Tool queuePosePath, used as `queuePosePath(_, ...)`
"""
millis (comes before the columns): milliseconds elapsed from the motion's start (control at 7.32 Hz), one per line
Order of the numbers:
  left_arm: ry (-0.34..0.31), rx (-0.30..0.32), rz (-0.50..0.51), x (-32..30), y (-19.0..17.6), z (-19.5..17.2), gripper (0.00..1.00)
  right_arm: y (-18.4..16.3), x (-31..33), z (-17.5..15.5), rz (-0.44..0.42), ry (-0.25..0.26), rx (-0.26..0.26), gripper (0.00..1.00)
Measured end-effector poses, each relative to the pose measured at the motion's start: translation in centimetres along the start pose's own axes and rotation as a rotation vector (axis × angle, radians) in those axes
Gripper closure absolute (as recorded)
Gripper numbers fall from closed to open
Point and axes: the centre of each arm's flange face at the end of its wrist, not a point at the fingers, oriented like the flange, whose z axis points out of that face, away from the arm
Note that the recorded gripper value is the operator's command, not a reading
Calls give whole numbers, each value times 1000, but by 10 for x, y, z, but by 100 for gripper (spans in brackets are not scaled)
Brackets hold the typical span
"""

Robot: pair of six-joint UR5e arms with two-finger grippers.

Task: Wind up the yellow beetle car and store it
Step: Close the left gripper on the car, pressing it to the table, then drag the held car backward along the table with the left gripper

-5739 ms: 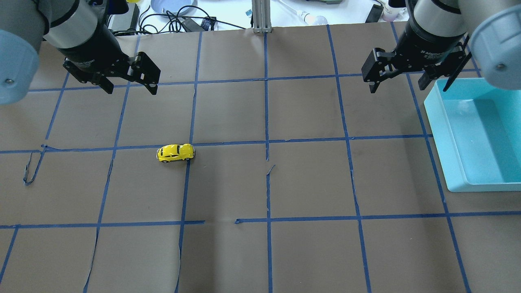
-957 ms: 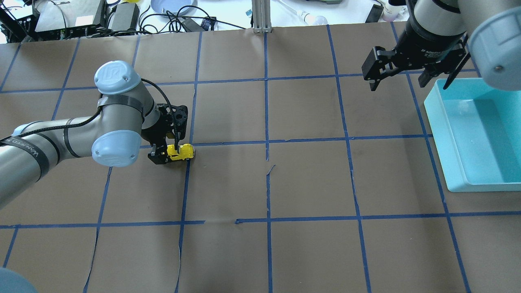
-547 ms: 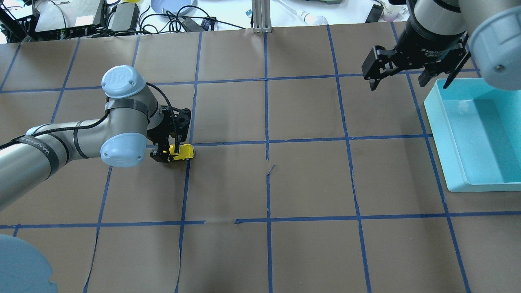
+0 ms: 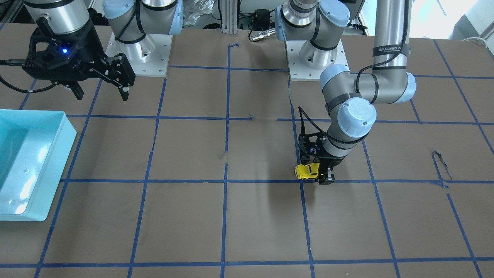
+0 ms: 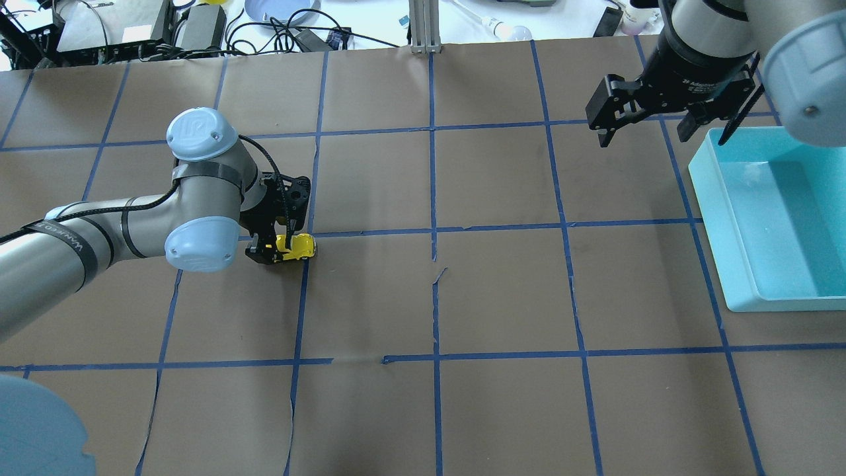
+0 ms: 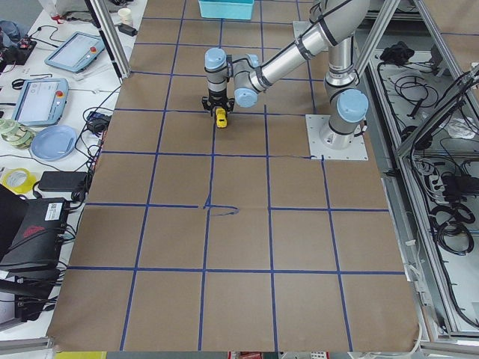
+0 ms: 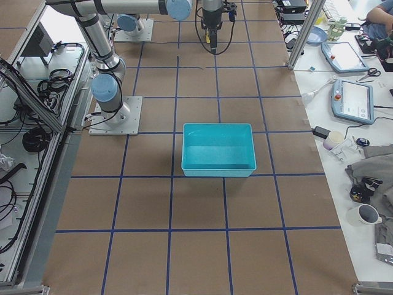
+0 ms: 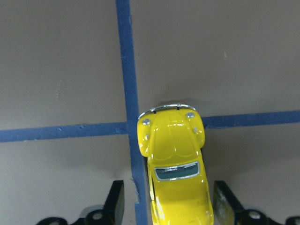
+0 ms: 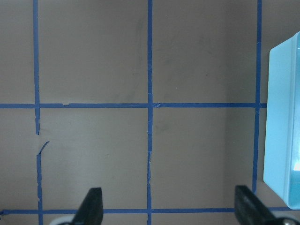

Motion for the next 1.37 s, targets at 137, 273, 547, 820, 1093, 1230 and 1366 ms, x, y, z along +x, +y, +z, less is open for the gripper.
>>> queuePosePath(137,1,3,-22,-1,3,1,38,0,0,0,0,0,-2,0)
queuePosePath(273,2,4,-32,-1,5,1,40,1,0,1,-1,0,-5,0)
queuePosePath(547,6,5,-35,0,5,3,56,2,0,1,-1,1,-7,0)
queuePosePath(820,10,4,-30,0,5,4,68,2,0,2,-1,1,-9,0)
queuePosePath(1093,11,-4,-22,0,6,5,72,3,1,1,-1,6,-7,0)
queuePosePath(1230,11,-7,-18,0,8,5,72,3,1,1,-1,7,-6,0)
queuePosePath(1366,11,-9,-10,-1,9,5,74,3,0,1,-1,5,-3,0)
